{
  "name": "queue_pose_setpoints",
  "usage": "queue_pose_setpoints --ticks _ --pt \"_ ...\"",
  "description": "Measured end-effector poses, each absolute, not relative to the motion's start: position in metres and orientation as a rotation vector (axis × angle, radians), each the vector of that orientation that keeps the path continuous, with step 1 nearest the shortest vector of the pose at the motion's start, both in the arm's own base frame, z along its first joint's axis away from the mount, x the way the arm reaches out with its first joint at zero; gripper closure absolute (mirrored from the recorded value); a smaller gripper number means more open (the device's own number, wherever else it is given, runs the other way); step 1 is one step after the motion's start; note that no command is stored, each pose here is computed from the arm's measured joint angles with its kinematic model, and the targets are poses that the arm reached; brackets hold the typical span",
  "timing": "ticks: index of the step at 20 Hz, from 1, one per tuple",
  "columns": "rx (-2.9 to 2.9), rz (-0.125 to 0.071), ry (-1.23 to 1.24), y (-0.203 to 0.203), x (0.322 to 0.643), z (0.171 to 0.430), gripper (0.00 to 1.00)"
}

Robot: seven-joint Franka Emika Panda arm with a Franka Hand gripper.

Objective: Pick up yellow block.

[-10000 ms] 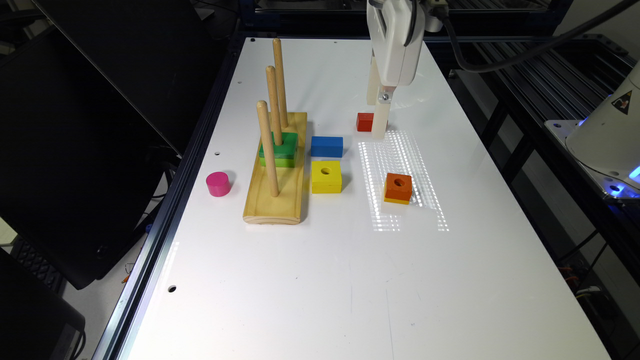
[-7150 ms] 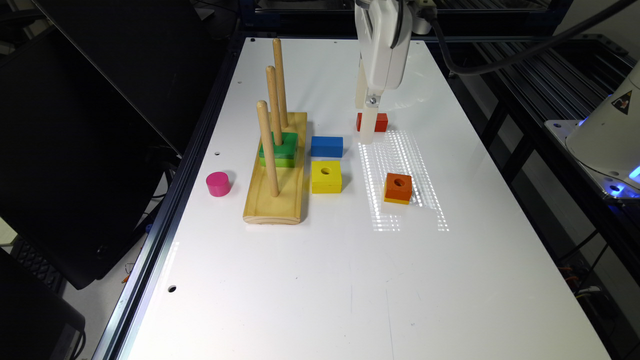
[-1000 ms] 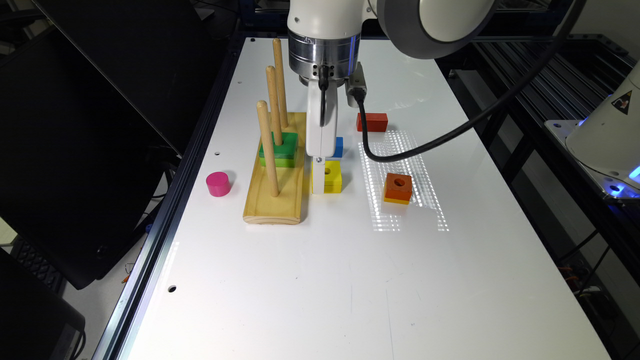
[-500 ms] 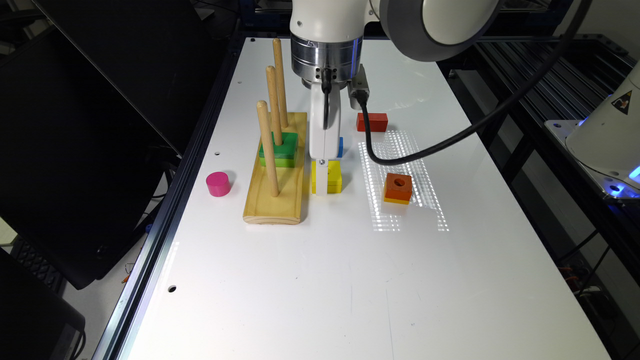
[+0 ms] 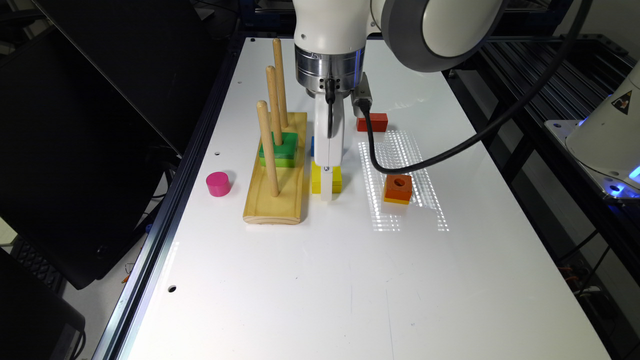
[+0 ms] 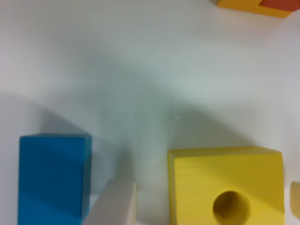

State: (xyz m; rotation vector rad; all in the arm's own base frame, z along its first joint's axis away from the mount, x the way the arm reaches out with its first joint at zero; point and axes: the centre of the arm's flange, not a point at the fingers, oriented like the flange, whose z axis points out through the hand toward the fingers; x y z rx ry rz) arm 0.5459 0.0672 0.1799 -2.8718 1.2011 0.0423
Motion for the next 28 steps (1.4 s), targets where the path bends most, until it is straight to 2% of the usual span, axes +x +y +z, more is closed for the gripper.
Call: queue_pose_setpoints --ticks 20,23,24,28 --pt "-2.871 0.031 1.192 0.0708 0.5496 0.1824 0.0" --pt "-2.87 0.038 1.194 0.0708 0.5491 0.1746 0.0" --pt "-2.869 0.033 1.193 0.0712 0.5499 0.1727 0.0" --pt "-2.869 0.032 1.193 0.0716 0.5505 0.1725 0.0"
